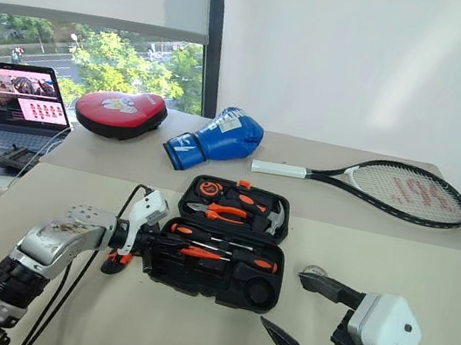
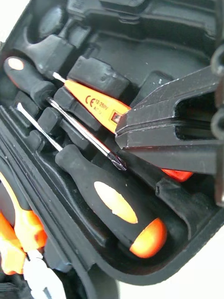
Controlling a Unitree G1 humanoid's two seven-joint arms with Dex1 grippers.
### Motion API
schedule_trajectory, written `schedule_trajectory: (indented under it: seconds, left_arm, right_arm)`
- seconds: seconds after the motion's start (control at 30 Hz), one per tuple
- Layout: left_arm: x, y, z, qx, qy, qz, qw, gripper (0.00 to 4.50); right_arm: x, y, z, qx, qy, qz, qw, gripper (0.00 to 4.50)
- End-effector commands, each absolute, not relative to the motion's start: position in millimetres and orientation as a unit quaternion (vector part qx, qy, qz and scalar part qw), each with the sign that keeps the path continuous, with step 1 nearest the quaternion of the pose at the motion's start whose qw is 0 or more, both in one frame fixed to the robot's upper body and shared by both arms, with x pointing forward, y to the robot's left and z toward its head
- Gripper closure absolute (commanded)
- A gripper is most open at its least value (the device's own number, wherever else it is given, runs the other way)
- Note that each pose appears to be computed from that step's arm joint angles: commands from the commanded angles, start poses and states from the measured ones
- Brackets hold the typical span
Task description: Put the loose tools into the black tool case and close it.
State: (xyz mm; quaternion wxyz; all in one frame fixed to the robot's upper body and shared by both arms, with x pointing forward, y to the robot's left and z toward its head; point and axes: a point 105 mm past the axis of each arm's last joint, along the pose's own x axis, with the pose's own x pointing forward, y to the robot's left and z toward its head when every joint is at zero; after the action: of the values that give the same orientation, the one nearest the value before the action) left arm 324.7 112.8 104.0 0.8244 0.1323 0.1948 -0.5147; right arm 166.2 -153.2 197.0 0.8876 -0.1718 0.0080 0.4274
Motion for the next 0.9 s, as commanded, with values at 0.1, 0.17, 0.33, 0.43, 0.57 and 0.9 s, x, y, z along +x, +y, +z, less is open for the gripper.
schedule_trajectory:
  seconds: [0.1, 0.17, 0.33, 0.43, 0.57, 0.9]
  left_arm:
    - [316, 111, 85, 0.141, 0.221, -0.530, 0.806, 4.49]
    - [317, 103, 101, 0.099, 0.201, -0.542, 0.810, 4.49]
    - [315, 92, 116, 0.091, 0.179, -0.566, 0.800, 4.49]
    - [315, 79, 137, 0.058, 0.148, -0.581, 0.798, 4.49]
    - [315, 74, 141, 0.052, 0.146, -0.581, 0.799, 4.49]
    - [330, 80, 111, 0.079, 0.186, -0.522, 0.828, 4.49]
  right_arm:
    - [164, -151, 201, -0.177, 0.001, 0.429, 0.886, 0.00]
    - [163, -151, 201, -0.177, 0.001, 0.428, 0.886, 0.00]
    - [163, -151, 200, -0.175, 0.001, 0.427, 0.887, 0.00]
    - [162, -151, 200, -0.175, 0.000, 0.426, 0.888, 0.00]
    - [162, -151, 200, -0.174, 0.000, 0.425, 0.888, 0.00]
    - [162, -151, 200, -0.174, -0.001, 0.425, 0.888, 0.00]
